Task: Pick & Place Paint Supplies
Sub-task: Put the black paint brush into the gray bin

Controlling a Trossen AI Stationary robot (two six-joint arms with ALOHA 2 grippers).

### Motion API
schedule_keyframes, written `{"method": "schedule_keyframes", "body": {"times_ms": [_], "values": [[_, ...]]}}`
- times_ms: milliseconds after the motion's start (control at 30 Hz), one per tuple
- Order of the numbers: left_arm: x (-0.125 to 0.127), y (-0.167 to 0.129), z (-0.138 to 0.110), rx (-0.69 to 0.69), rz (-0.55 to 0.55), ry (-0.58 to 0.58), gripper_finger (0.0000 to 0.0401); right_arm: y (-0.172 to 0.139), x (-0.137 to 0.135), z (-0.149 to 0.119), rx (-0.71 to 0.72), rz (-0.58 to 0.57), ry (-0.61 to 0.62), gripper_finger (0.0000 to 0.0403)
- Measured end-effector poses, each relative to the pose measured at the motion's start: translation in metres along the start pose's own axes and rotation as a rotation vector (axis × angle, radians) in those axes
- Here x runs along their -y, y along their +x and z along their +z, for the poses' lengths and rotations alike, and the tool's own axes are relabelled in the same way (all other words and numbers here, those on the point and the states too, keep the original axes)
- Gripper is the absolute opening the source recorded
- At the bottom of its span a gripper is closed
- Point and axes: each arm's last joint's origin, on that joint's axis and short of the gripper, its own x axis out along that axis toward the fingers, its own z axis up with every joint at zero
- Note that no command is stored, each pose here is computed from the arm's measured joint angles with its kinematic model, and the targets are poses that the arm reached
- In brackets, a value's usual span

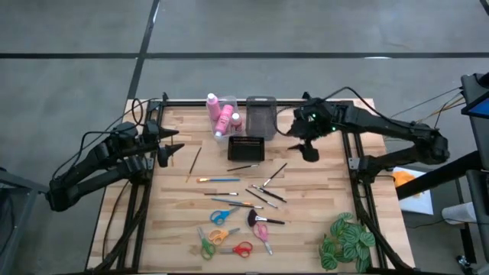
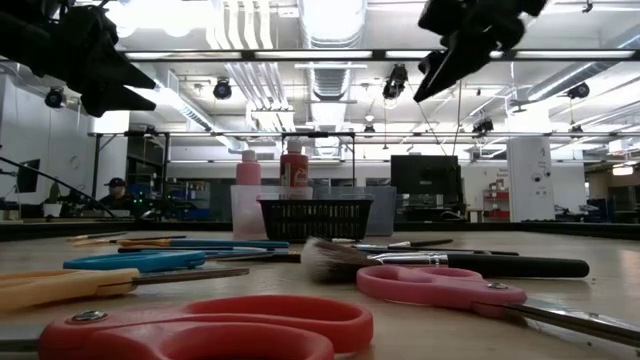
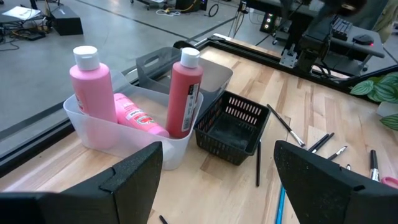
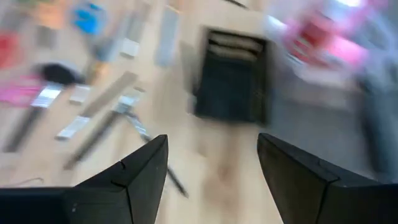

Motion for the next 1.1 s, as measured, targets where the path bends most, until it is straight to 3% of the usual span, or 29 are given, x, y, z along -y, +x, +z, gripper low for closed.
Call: {"method": "schedule_keyframes", "body": {"times_ms": [100,267,800,1100], "values": [[0.0,0.0,0.0,0.0,0.0,0.0,0.0311,0.014,-0.003,-0.011,0.077,0.101,-0.022,0.0242],[0.0,0.0,0.0,0.0,0.0,0.0,0.0311,0.037,-0.006,-0.028,0.085,0.118,-0.084,0.0242],[0.0,0.0,0.0,0.0,0.0,0.0,0.0311,0.111,0.002,-0.063,-0.111,0.24,-0.206,0.0242],[0.0,0.0,0.0,0.0,0.0,0.0,0.0311,0.136,0.005,-0.074,-0.179,0.278,-0.255,0.0242]]}}
